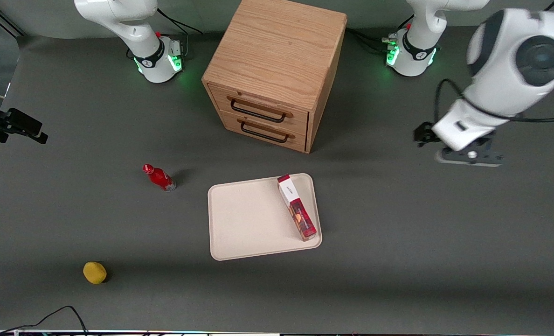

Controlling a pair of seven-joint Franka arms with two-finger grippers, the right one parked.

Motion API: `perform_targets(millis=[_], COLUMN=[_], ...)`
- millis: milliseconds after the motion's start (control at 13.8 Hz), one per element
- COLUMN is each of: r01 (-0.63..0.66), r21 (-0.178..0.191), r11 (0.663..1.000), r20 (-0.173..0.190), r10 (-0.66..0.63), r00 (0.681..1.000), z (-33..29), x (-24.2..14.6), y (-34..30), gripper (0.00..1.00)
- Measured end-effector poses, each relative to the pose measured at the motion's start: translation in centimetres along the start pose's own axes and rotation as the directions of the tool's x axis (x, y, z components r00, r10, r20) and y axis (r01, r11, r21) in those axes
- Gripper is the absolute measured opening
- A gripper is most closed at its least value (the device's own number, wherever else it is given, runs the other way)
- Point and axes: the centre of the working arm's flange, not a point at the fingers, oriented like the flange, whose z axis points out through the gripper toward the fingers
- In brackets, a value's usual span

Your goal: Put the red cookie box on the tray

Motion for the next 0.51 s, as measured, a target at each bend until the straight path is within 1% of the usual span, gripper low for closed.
perform_targets(millis=[73, 218, 363, 508], r01=[-0.025, -0.024, 0.003, 0.015], r21=[-0.01, -0.025, -0.031, -0.033], r11=[1.0, 0.999, 1.0, 0.999], r20=[-0.004, -0.005, -0.009, -0.012], r10=[0.024, 0.024, -0.004, -0.016], r00=[1.0, 1.0, 1.0, 1.0], z=[-0.5, -1.0, -1.7, -2.1], x=[-0.6, -1.4, -1.9, -2.0], y=[-2.8, -7.0, -9.2, -9.8], gripper=[1.0, 1.0, 1.0, 1.0])
